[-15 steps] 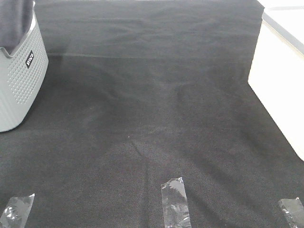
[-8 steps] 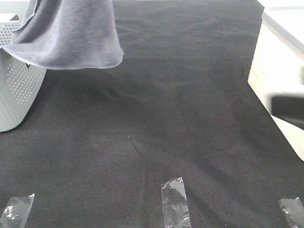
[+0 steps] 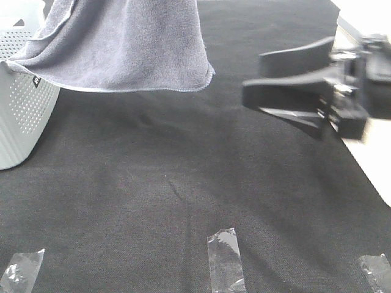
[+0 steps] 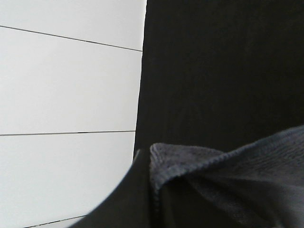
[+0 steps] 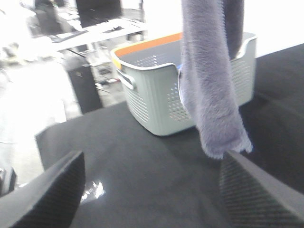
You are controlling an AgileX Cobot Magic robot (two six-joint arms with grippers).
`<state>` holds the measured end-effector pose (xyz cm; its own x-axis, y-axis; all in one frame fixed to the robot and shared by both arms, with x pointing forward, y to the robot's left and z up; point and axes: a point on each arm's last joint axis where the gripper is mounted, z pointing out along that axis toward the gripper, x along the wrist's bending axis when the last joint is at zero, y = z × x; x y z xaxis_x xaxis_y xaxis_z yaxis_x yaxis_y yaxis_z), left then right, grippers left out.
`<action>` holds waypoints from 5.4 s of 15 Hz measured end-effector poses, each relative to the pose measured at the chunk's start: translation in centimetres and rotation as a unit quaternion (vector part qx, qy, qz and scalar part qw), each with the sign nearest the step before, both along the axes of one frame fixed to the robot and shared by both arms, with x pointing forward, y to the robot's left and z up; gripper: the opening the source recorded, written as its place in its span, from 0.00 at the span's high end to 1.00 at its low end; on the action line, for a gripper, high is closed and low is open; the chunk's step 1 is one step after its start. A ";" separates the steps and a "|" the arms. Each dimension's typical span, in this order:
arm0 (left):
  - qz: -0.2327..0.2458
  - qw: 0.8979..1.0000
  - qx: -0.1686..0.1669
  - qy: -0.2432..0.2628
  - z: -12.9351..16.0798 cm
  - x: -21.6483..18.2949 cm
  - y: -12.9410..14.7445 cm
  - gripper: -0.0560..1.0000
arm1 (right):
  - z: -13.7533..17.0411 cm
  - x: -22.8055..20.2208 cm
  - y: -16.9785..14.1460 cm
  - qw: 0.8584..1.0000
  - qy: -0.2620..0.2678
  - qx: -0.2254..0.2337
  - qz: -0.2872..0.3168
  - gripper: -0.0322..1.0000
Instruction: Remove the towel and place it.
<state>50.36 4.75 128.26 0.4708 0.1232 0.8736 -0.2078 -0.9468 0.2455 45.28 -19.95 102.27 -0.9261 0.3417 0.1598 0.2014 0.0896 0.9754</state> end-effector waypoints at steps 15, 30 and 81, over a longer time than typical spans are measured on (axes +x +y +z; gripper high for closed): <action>-0.050 0.998 0.019 -0.025 0.2 -0.1 -0.7 0.95 | -1.3 9.4 5.3 0.992 0.002 -0.034 0.124 0.23; -0.011 0.999 0.033 -0.020 -0.2 0.4 -0.3 0.95 | -1.5 9.2 5.6 0.989 0.036 -0.055 0.133 0.90; -0.086 0.856 -0.371 -0.349 -5.9 22.3 9.5 0.95 | 21.9 26.8 2.6 0.835 -0.284 0.029 -0.470 0.95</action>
